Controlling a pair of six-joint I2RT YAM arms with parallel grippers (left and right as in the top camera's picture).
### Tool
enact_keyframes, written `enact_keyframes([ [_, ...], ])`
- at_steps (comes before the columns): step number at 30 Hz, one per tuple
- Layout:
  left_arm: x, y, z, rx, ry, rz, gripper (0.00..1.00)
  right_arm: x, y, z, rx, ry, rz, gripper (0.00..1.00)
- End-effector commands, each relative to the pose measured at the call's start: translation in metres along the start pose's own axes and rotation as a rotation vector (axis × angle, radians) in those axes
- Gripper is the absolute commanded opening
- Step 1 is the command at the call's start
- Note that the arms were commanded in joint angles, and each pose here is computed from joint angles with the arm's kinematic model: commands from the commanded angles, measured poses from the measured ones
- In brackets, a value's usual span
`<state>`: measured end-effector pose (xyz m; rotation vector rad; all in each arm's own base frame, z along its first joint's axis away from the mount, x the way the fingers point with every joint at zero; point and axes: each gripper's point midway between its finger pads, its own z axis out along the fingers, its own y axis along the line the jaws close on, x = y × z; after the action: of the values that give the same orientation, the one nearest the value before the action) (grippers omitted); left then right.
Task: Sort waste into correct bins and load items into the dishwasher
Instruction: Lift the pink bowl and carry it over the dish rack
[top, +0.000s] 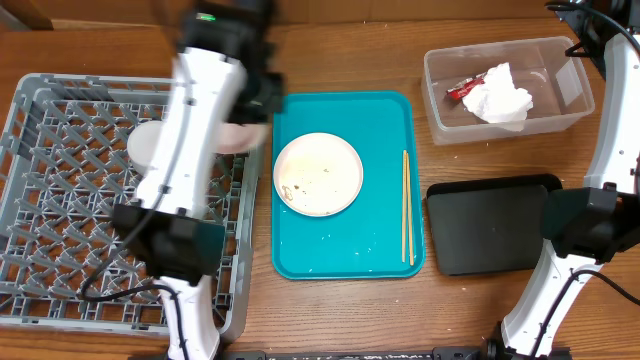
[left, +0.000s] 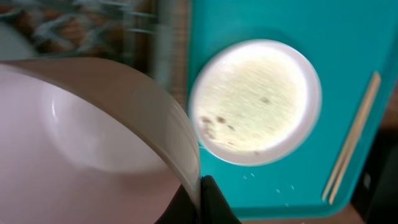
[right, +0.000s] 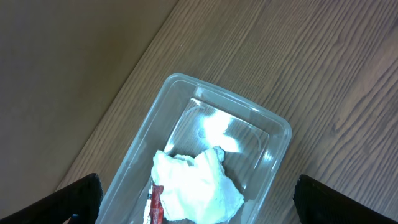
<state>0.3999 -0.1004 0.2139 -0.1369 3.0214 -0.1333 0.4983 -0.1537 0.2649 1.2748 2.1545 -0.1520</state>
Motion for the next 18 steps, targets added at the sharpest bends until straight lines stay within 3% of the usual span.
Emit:
enact_keyframes([
  [1, 0.004, 0.031, -0.043, -0.003, -0.098, -0.112, 0.04, -0.009, 0.001, -0.016, -0.023, -0.032, 0.019, 1.00],
  [10, 0.031, 0.113, -0.115, -0.107, -0.292, -0.294, 0.04, -0.009, 0.001, -0.016, -0.023, -0.032, 0.019, 1.00],
  [18, 0.044, 0.149, -0.085, 0.006, -0.172, -0.426, 0.04, -0.009, 0.001, -0.016, -0.024, -0.032, 0.019, 1.00],
])
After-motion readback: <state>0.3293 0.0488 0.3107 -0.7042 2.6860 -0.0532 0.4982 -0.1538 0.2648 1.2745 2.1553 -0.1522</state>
